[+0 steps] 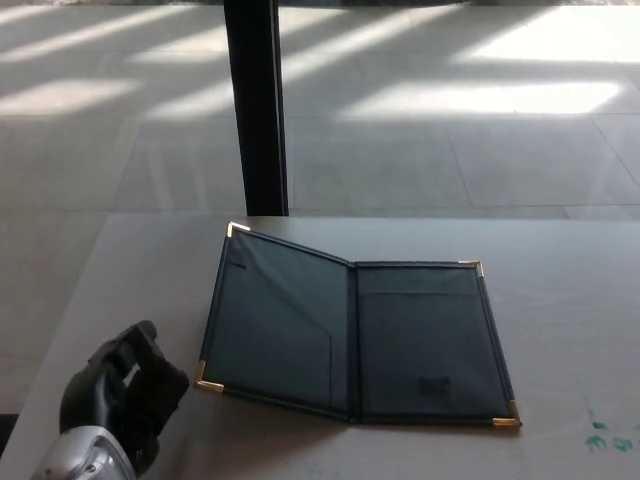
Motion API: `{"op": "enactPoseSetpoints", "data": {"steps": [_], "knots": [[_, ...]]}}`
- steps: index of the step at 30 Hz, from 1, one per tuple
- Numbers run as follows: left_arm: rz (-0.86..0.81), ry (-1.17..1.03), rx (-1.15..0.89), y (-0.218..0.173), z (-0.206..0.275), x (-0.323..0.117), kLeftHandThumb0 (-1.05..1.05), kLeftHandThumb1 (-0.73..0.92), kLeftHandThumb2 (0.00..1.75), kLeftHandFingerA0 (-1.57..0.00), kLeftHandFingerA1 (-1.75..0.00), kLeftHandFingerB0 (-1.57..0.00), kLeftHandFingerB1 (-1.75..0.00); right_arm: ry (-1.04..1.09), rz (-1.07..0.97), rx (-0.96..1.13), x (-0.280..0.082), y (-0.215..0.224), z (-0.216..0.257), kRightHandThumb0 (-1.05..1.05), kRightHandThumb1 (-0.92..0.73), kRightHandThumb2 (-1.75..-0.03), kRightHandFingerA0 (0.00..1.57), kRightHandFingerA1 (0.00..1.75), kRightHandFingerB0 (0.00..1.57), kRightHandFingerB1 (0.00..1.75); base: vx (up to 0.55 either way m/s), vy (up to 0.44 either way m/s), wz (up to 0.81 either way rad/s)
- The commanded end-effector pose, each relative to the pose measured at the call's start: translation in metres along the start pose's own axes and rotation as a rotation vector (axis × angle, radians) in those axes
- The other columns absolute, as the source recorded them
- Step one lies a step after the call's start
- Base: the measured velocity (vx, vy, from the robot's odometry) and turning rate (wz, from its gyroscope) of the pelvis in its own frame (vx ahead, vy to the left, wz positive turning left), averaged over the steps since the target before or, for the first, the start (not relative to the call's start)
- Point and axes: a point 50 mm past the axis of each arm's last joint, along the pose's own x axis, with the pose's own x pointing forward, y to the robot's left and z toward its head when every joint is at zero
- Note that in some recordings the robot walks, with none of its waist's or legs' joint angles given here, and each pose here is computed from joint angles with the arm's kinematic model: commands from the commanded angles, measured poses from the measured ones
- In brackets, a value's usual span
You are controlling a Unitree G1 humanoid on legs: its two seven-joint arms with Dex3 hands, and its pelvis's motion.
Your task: The robot uses its left hand to push the cover of the diary kept in the middle of the desk to close it
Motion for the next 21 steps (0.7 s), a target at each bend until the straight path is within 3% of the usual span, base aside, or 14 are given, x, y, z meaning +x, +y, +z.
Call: {"op": "enactPoseSetpoints", "data": {"steps": [1, 2, 3, 5, 8, 9, 10, 11, 13, 14, 15, 17, 18, 21], "knots": [[-0.102, 0.101, -0.122, -0.043, -0.025, -0.001, -0.34, 0.63, 1.21, 0.00, -0.51, 0.00, -0.50, -0.014, 0.010, 0.006, 0.003, 0.001, 0.009, -1.01, -0.88, -0.67, 1.00, 0.64, 0.71, 0.51, 0.00, 0.000, 0.00], [-0.107, 0.116, -0.120, -0.046, -0.027, -0.001, -0.34, 0.61, 1.20, -0.01, -0.51, -0.01, -0.51, -0.013, 0.009, -0.001, 0.003, 0.002, 0.010, -1.01, -0.89, -0.68, 1.01, 0.64, 0.72, 0.51, 0.00, 0.000, 0.00], [-0.110, 0.127, -0.122, -0.049, -0.029, -0.001, -0.81, 0.91, 1.12, -0.13, -0.53, -0.11, -0.48, -0.013, 0.007, -0.003, 0.003, 0.002, 0.010, -1.01, -0.88, -0.67, 1.02, 0.64, 0.72, 0.51, 0.00, 0.000, 0.00], [-0.109, 0.140, -0.130, -0.050, -0.031, -0.002, -0.79, 0.92, 0.94, -0.17, -0.48, -0.09, -0.38, -0.016, 0.006, -0.003, 0.004, 0.002, 0.009, -1.01, -0.88, -0.67, 1.03, 0.64, 0.73, 0.51, 0.00, 0.000, 0.00], [-0.107, 0.150, -0.132, -0.052, -0.033, -0.002, -0.80, 0.92, 0.93, -0.17, -0.49, -0.11, -0.43, -0.014, 0.007, -0.001, 0.004, 0.002, 0.009, -1.01, -0.89, -0.68, 1.02, 0.65, 0.72, 0.50, 0.00, 0.000, 0.00], [-0.104, 0.155, -0.128, -0.050, -0.035, -0.002, -0.35, 0.58, 1.18, 0.00, -0.51, -0.01, -0.51, -0.009, 0.001, 0.004, 0.004, 0.001, 0.009, -0.99, -0.89, -0.67, 1.03, 0.64, 0.73, 0.51, 0.00, 0.000, 0.00], [-0.101, 0.158, -0.129, -0.049, -0.036, -0.002, -0.35, 0.58, 1.18, 0.00, -0.51, -0.01, -0.52, -0.007, 0.000, 0.008, 0.005, 0.001, 0.008, -1.00, -0.89, -0.68, 1.03, 0.64, 0.72, 0.50, 0.00, 0.000, 0.00], [-0.095, 0.163, -0.137, -0.049, -0.037, -0.002, -0.81, 0.92, 0.95, -0.15, -0.50, -0.07, -0.38, -0.007, -0.005, 0.013, 0.005, 0.000, 0.009, -0.99, -0.88, -0.68, 1.03, 0.64, 0.72, 0.49, 0.00, 0.000, 0.00], [-0.082, 0.170, -0.156, -0.046, -0.040, 0.000, -0.82, 0.92, 0.94, -0.17, -0.51, -0.08, -0.38, -0.011, 0.000, 0.003, 0.004, 0.000, 0.008, -1.00, -0.89, -0.68, 1.02, 0.65, 0.72, 0.51, 0.00, 0.000, 0.00], [-0.082, 0.175, -0.171, -0.044, -0.042, 0.000, -0.35, 0.57, 1.18, -0.01, -0.51, -0.01, -0.51, -0.006, -0.004, 0.001, 0.004, 0.000, 0.008, -1.00, -0.89, -0.68, 1.01, 0.64, 0.73, 0.51, 0.00, 0.000, 0.00], [-0.081, 0.187, -0.188, -0.042, -0.045, 0.000, -0.81, 0.92, 0.95, -0.13, -0.49, -0.07, -0.39, 0.000, -0.006, 0.000, 0.004, 0.000, 0.005, -1.01, -0.89, -0.69, 1.00, 0.63, 0.72, 0.51, 0.00, 0.000, 0.00], [-0.075, 0.202, -0.214, -0.041, -0.050, 0.001, -0.82, 0.92, 0.94, -0.11, -0.48, -0.06, -0.38, -0.001, 0.004, 0.000, 0.003, 0.000, 0.004, -1.01, -0.89, -0.68, 0.99, 0.64, 0.71, 0.51, 0.00, 0.000, 0.00], [-0.067, 0.218, -0.230, -0.042, -0.056, 0.002, -0.80, 0.92, 1.27, -0.14, -0.57, 0.00, -0.37, -0.005, 0.003, 0.002, 0.002, 0.001, 0.005, -1.00, -0.89, -0.68, 1.02, 0.63, 0.72, 0.51, 0.00, 0.000, 0.00], [-0.061, 0.247, -0.278, -0.043, -0.065, 0.004, -0.75, 0.88, 1.26, -0.03, -0.53, 0.00, -0.33, -0.003, -0.001, 0.015, 0.000, 0.000, 0.004, -1.01, -0.88, -0.67, 1.03, 0.63, 0.73, 0.51, 0.00, 0.000, 0.00]]}}
